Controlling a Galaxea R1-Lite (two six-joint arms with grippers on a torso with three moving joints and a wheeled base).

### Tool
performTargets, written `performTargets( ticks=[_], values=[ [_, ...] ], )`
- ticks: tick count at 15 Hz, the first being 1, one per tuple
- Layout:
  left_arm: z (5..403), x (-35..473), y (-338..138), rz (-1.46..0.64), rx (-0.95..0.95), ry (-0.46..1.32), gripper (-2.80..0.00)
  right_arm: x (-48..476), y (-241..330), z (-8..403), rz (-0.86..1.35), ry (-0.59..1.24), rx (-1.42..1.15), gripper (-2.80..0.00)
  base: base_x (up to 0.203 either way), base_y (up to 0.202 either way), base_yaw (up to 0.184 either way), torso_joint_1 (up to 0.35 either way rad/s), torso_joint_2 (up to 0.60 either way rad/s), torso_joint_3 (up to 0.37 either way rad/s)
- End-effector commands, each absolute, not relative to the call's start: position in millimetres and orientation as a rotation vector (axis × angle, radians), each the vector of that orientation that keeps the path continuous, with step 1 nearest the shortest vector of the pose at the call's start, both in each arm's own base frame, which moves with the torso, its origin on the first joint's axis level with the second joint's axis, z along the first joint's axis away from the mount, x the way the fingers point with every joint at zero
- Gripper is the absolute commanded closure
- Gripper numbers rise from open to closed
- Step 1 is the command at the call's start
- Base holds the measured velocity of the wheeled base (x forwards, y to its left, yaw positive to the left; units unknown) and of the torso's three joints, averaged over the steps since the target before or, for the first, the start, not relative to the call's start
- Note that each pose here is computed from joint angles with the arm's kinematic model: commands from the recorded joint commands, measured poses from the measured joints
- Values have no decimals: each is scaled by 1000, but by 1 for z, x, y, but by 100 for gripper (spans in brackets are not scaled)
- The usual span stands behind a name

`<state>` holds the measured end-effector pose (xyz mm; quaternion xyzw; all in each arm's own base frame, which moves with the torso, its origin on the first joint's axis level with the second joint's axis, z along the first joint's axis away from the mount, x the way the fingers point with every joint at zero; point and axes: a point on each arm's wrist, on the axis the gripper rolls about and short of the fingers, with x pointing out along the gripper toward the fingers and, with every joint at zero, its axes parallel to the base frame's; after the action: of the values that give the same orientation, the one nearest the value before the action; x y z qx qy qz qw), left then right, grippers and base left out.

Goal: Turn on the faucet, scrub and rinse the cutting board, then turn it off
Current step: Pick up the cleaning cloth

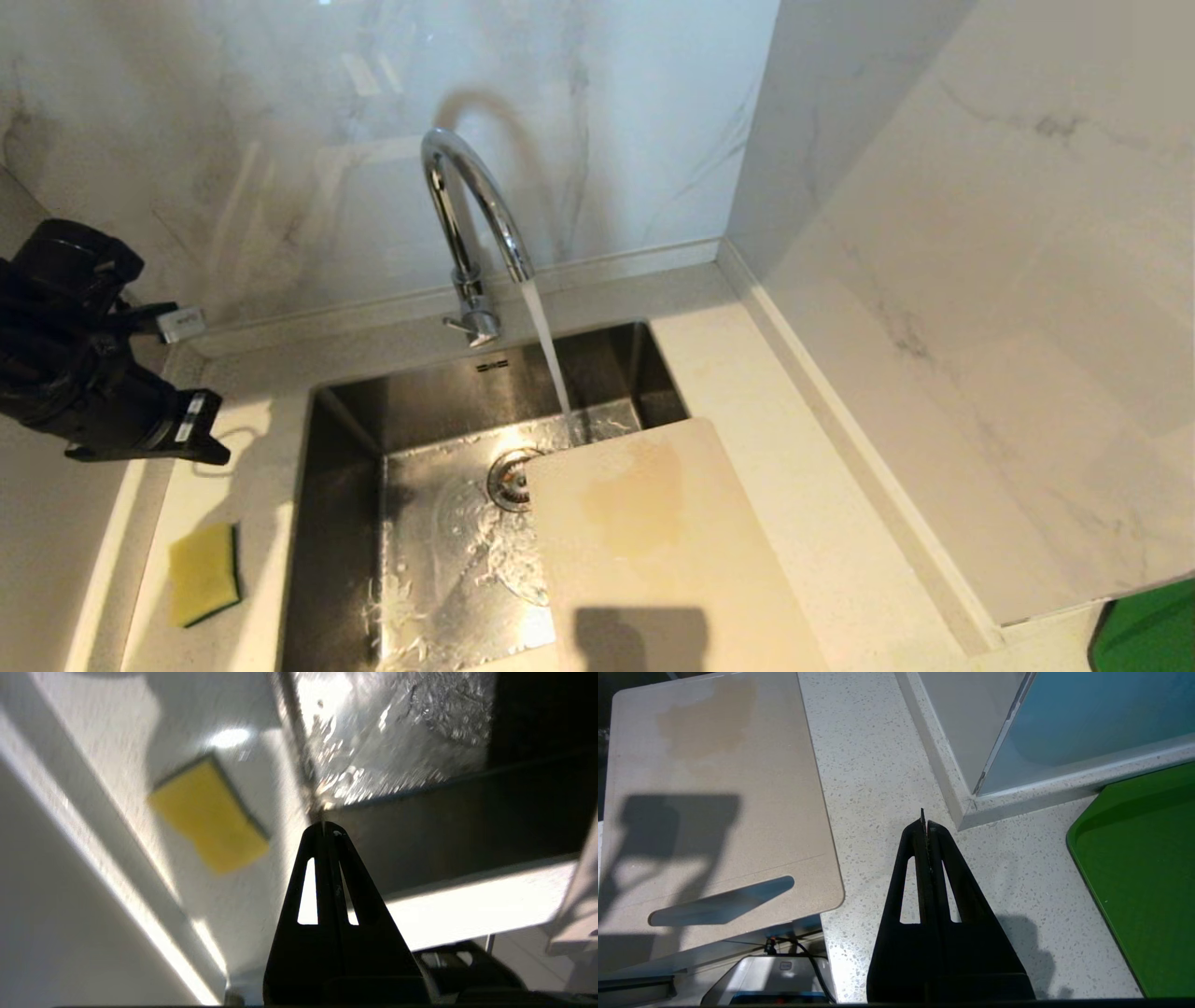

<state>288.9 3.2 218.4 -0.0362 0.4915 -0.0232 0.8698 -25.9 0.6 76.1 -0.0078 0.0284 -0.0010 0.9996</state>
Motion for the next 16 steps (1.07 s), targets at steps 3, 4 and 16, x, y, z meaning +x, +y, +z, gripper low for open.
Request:
performTargets(
  ticks=[3, 4, 16],
  values=[
    [196, 265, 19, -4, -91, 1113, 0, -26, 1, 76, -1, 56, -16, 0, 0, 0, 0, 0, 0, 0],
    [189, 261, 23, 11, -97, 1129, 0, -26, 1, 76, 0, 56, -16, 0, 0, 0, 0, 0, 0, 0],
    [128, 227, 51, 181, -174, 1222, 0, -26, 1, 76, -2, 56, -16, 0, 0, 0, 0, 0, 0, 0]
  ],
)
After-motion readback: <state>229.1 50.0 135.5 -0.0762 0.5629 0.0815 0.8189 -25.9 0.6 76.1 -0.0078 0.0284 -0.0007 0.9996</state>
